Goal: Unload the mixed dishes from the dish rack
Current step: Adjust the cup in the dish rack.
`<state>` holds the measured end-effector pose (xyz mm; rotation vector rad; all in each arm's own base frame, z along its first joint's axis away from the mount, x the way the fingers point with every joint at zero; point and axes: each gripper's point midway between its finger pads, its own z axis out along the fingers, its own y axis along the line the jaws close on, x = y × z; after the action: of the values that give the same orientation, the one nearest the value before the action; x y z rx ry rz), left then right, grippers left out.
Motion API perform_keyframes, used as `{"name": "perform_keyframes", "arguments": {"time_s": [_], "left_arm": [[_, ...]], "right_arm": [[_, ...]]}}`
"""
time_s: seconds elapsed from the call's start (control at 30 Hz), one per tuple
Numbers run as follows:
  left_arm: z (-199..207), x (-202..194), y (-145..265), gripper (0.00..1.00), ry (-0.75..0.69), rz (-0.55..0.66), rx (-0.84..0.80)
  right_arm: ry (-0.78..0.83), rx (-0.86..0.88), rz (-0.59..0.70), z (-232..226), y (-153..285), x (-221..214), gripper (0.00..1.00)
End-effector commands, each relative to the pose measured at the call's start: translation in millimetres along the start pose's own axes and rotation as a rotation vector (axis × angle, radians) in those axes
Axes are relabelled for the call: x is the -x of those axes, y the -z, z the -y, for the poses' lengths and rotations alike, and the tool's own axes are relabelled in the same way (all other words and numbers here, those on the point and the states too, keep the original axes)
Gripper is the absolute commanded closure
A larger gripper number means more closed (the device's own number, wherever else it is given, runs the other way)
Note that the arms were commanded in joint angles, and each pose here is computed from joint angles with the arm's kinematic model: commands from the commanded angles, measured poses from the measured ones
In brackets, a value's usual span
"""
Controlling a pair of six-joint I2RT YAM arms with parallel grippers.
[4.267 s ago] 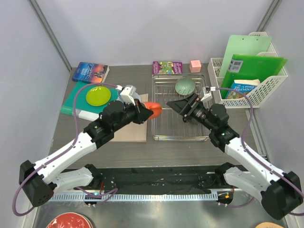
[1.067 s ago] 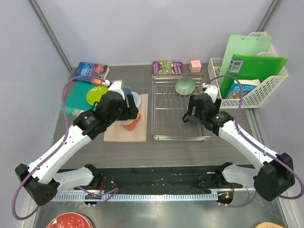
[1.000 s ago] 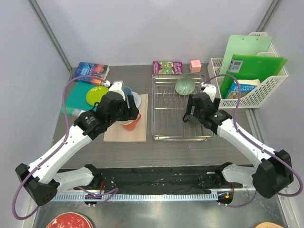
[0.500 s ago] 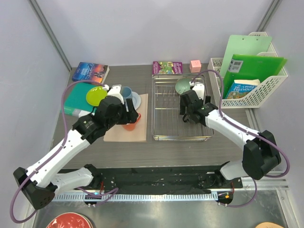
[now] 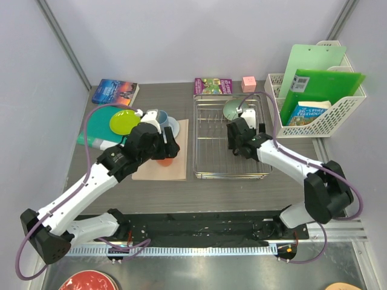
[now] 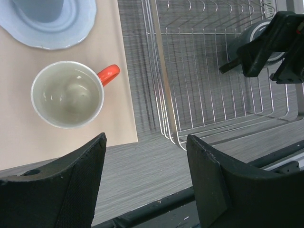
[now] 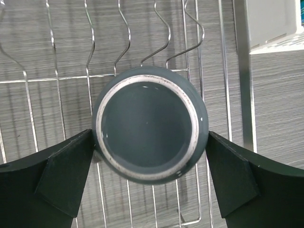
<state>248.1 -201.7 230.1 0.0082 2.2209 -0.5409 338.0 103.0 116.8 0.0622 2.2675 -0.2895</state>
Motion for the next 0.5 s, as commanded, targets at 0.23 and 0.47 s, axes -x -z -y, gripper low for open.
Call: {"name": "perform_keyframes", "arguments": {"time_s": [0.23,0.47], "left_arm": [[9.3,-2.9,-14.0,0.32,0.011,0.0,-0.03],[10.5,-6.6,-21.3,0.33,0.008,-0.016,-0.03]], "right_arm": [[-0.002,0.095,-0.052,-36.0,-16.9,0.1,0.05],[0.023,0.08,-0.028,-26.2,-8.8,7.2,0.22]]}}
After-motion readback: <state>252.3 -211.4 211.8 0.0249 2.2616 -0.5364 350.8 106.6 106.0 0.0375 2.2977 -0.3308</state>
